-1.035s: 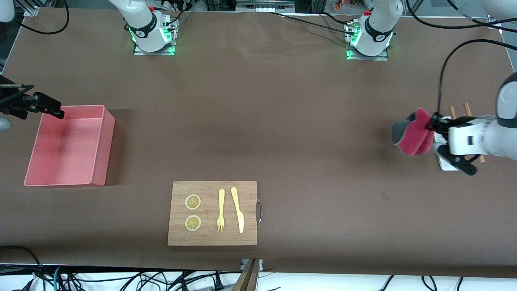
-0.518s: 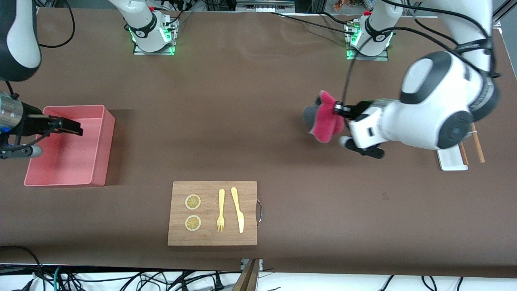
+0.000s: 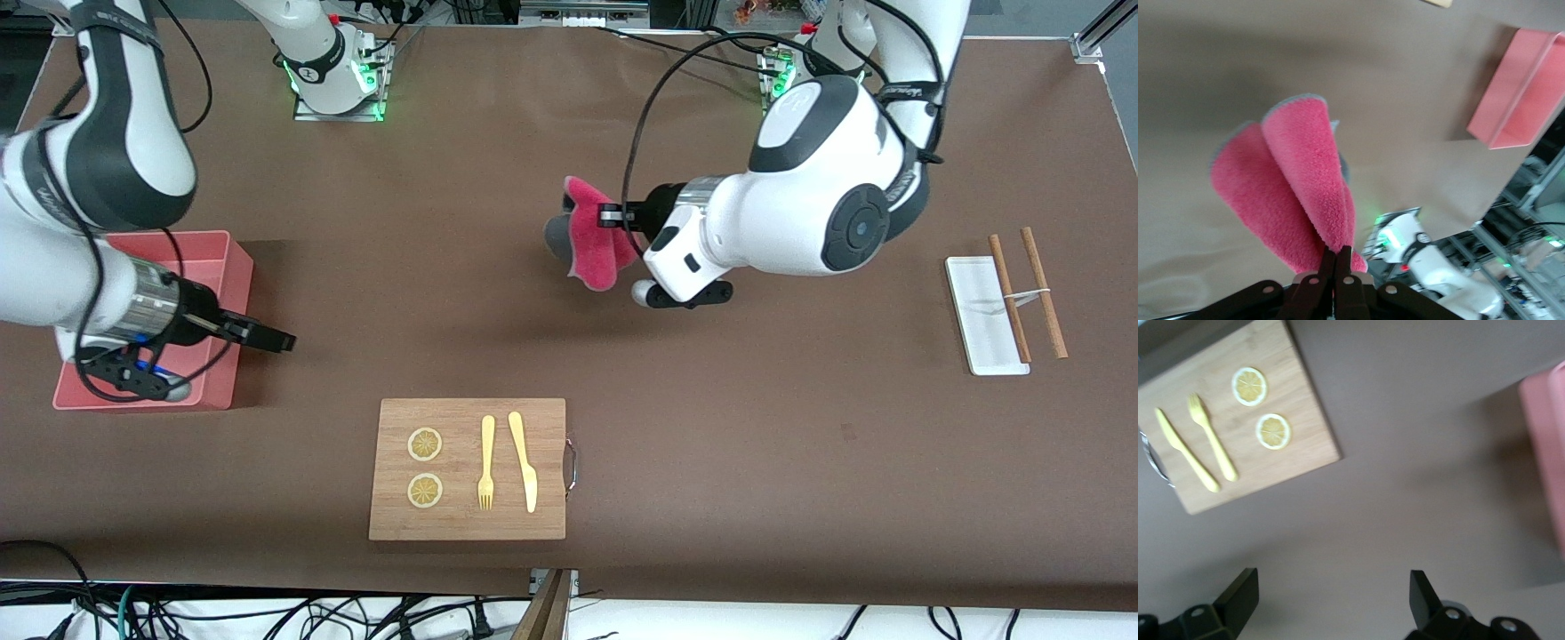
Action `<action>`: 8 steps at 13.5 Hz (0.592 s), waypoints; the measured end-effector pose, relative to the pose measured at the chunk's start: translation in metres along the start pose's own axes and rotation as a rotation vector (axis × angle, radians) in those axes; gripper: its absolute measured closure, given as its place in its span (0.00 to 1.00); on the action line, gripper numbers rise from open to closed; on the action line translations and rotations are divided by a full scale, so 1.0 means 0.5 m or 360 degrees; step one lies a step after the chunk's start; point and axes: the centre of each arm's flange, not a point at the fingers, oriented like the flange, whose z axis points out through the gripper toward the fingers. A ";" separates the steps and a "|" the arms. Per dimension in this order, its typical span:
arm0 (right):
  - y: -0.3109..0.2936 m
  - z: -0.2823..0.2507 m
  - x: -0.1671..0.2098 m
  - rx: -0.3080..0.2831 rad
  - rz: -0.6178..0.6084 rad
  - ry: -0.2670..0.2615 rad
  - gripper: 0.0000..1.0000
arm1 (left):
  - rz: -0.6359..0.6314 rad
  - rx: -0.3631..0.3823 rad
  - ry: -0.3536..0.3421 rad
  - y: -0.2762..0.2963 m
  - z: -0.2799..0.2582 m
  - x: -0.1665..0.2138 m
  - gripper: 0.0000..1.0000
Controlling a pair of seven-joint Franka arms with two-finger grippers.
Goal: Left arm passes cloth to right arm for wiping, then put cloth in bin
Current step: 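Bring the right gripper toward the cloth hanging from the left gripper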
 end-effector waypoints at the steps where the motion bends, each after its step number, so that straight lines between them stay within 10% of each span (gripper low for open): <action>1: -0.030 0.018 -0.008 0.0021 0.0070 0.0008 0.00 | -0.0033 -0.0066 -0.0002 0.019 0.018 -0.001 0.98; 8: -0.222 0.105 -0.103 0.0240 0.0557 -0.0044 0.00 | -0.0224 -0.0373 0.0148 0.102 0.101 0.012 0.98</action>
